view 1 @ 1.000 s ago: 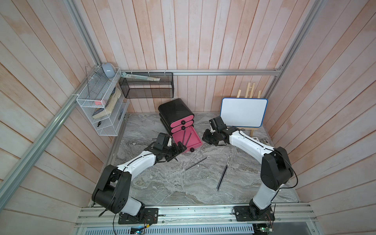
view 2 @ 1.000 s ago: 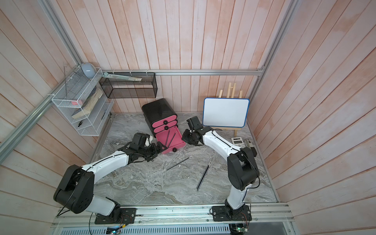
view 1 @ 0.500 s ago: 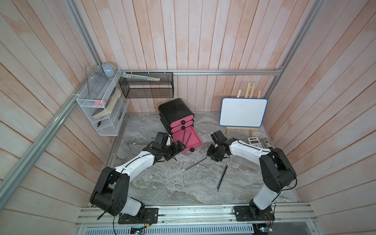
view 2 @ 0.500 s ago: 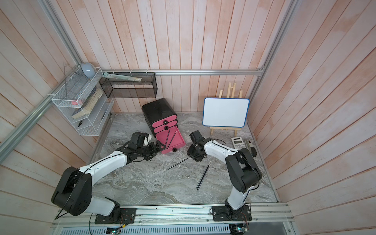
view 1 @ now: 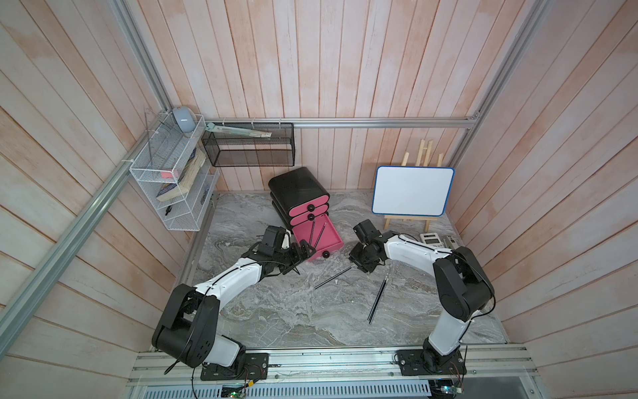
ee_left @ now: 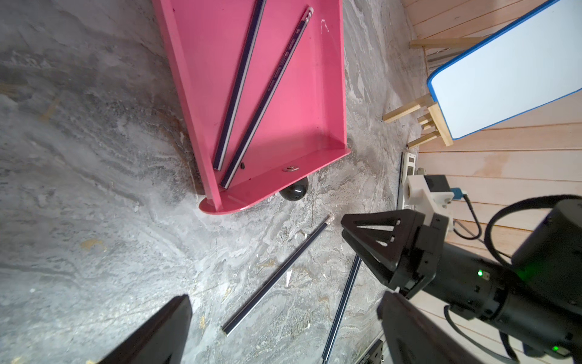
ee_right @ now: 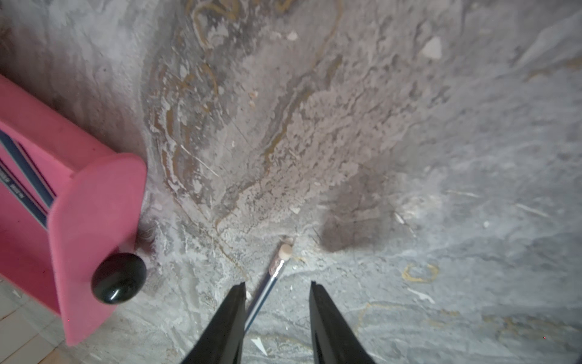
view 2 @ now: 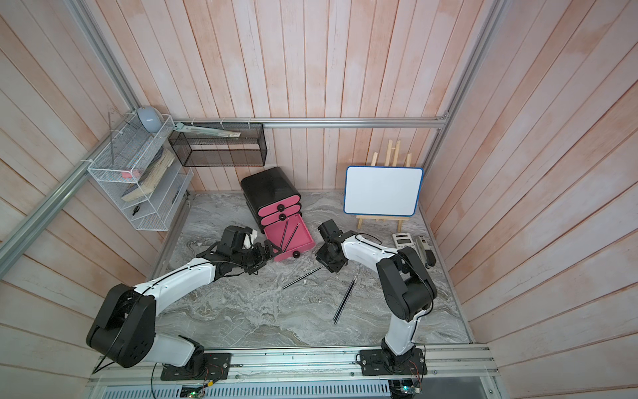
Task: Please place the pencils in the drawer according to their color
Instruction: Pick up the pencil from the center of the board, then place the pencil in the drawer, then pick up the pencil from the center of the board.
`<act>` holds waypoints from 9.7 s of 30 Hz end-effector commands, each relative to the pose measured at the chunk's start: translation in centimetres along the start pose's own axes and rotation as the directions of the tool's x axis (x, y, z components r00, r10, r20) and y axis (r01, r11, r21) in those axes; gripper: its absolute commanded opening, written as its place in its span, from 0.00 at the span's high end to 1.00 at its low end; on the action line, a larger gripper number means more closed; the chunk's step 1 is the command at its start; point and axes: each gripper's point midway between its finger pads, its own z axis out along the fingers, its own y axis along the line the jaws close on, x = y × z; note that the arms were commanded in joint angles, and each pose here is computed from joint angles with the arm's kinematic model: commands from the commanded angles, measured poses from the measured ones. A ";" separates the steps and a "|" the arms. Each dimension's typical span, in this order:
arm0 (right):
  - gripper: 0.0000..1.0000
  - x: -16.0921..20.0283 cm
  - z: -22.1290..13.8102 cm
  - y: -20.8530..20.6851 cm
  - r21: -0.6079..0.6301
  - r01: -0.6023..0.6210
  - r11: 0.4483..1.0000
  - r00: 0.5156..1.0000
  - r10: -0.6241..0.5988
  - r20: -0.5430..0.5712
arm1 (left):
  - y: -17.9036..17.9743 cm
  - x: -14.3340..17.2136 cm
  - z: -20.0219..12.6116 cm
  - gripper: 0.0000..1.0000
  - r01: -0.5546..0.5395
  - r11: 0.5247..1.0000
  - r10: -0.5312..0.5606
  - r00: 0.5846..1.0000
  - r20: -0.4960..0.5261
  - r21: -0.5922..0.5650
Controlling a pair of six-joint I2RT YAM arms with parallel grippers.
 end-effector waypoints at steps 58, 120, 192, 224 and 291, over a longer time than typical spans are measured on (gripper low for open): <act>1.00 2.1 4.2 -2.3 0.219 0.082 0.972 0.995 -0.069 -0.068 | 0.3 0.8 0.0 0.00 0.020 0.998 -0.020 1.000 0.000 0.054; 1.00 -8.5 0.7 19.2 -0.171 0.250 0.953 0.947 -0.204 0.248 | -0.4 -2.8 -2.6 0.00 0.077 0.995 -0.081 0.994 0.066 0.065; 0.68 -1.8 -3.5 -11.3 0.135 0.106 0.985 0.975 -0.130 0.179 | -4.0 4.2 2.0 0.01 -0.137 0.990 0.138 0.985 -0.106 0.021; 0.70 -3.1 -1.3 -12.4 0.182 0.125 0.975 0.978 -0.153 0.144 | -3.8 4.4 2.6 0.00 -0.110 0.993 0.113 0.987 -0.111 0.031; 0.71 -2.3 -0.2 -12.3 0.213 0.179 0.961 0.976 -0.200 0.081 | -3.2 4.6 2.7 0.00 -0.102 0.994 0.104 0.988 -0.111 0.030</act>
